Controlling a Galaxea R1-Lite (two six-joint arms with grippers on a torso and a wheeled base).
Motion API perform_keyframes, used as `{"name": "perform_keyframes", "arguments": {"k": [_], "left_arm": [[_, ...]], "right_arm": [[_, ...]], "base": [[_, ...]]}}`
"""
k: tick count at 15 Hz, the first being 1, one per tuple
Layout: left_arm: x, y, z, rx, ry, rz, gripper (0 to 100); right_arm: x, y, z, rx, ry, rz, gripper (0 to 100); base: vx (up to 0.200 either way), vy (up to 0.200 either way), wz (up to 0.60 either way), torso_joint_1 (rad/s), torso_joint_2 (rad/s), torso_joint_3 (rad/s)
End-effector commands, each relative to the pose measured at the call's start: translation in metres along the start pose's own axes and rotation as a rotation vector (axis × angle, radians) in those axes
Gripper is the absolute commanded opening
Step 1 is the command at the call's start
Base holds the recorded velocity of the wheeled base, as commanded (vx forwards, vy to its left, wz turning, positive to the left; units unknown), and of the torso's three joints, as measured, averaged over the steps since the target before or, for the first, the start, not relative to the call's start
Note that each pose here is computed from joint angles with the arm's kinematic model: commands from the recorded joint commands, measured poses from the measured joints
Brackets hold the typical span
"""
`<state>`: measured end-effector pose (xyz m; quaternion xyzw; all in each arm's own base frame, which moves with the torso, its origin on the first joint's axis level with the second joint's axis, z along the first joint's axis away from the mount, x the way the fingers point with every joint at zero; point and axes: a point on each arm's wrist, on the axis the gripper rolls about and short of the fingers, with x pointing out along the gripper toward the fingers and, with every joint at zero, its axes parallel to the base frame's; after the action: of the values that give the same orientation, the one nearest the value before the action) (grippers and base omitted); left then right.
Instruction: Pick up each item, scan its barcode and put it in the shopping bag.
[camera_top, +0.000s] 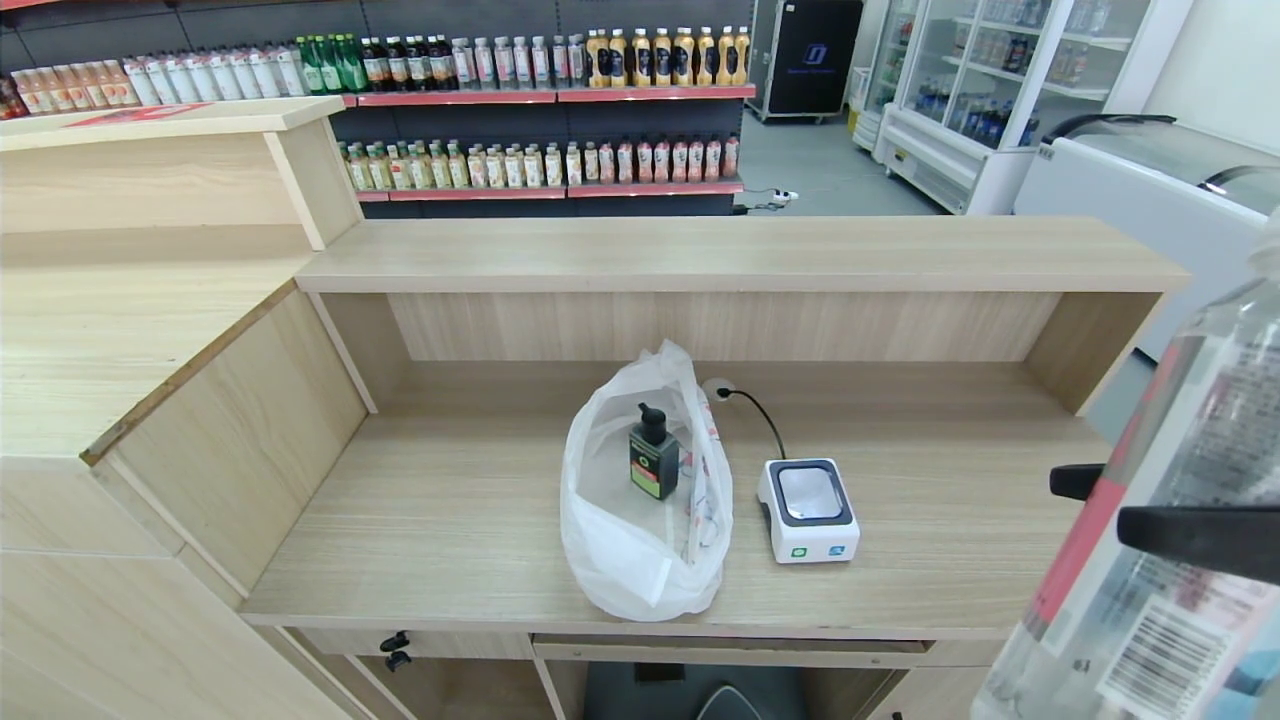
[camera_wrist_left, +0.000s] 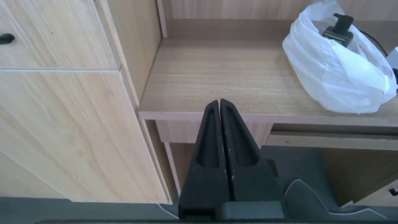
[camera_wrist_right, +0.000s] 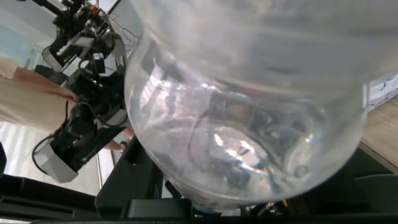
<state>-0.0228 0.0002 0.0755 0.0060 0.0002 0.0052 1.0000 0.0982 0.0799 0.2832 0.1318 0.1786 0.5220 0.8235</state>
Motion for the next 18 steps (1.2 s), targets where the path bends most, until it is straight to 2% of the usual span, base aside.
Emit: {"name": "perform_keyframes", "arguments": {"k": [1,9,13,18], "left_arm": [[0.0,0.0,0.0,0.0,0.0,0.0,0],[0.0,0.0,0.0,0.0,0.0,0.0,0],[0.0,0.0,0.0,0.0,0.0,0.0,0],[0.0,0.0,0.0,0.0,0.0,0.0,0]], "right_arm": [[-0.003,0.001,-0.001,-0.002,-0.004,-0.001,0],[-0.016,0.003,-0.006,-0.008,-0.017,-0.039,0],[-0.022,0.0,-0.015,-0.014,0.025,-0.083,0],[-0.023,0.001,-0.015,-0.014,0.023,-0.082,0]], "base": [[0.0,0.0,0.0,0.0,0.0,0.0],[0.0,0.0,0.0,0.0,0.0,0.0],[0.0,0.0,0.0,0.0,0.0,0.0],[0.0,0.0,0.0,0.0,0.0,0.0]]}}
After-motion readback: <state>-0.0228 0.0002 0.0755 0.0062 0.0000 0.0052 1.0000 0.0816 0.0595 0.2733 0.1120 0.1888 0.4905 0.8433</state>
